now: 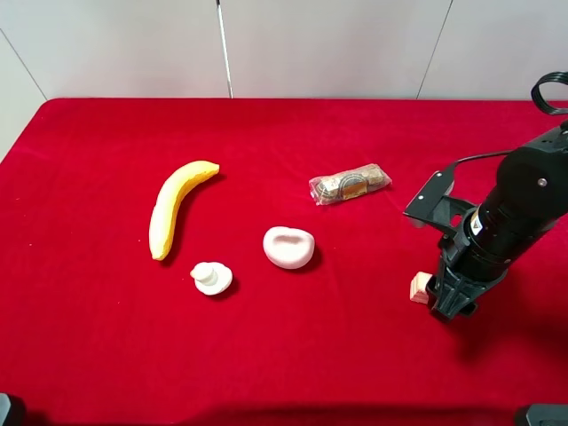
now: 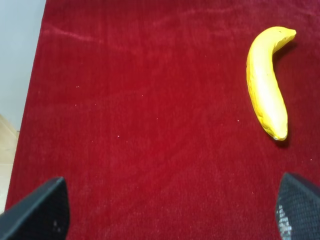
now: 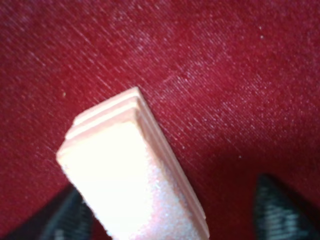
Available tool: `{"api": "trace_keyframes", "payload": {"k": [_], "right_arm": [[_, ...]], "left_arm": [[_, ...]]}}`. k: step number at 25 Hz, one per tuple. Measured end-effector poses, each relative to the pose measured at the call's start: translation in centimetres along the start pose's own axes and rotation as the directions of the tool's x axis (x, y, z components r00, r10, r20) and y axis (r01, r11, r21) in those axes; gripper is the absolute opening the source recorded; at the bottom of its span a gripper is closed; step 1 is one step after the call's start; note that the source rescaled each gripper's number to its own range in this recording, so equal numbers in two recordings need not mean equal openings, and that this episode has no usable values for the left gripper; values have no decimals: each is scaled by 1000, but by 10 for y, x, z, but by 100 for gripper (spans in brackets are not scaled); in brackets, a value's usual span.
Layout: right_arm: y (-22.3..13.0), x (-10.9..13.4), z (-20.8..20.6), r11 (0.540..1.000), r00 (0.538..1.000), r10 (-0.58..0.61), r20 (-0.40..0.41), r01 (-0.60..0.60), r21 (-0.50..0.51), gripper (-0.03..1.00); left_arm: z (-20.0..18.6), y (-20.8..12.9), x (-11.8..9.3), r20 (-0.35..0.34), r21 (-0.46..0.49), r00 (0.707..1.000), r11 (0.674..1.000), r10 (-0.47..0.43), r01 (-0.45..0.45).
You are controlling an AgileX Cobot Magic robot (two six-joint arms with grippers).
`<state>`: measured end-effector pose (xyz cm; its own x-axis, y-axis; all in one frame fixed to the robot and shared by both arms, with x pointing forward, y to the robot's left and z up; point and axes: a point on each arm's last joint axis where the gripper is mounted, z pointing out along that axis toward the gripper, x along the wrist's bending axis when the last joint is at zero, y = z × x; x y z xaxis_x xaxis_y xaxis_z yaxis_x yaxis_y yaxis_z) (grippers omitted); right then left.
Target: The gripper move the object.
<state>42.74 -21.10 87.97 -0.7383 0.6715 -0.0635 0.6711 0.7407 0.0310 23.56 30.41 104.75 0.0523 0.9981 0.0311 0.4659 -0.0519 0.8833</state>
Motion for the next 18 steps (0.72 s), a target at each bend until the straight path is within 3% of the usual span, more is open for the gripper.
{"api": "trace_keyframes", "payload": {"k": [6,9,18], "right_arm": [[0,0,0,1000,1000,0,0,0,0,23],[0,0,0,1000,1000,0,-1,0,2,12],[0,0,0,1000,1000,0,-1,0,3,8]], "left_arm": [[0,0,0,0,0,1000,1000,0,0],[0,0,0,0,0,1000,1000,0,0],[0,0,0,0,0,1000,1000,0,0]]}}
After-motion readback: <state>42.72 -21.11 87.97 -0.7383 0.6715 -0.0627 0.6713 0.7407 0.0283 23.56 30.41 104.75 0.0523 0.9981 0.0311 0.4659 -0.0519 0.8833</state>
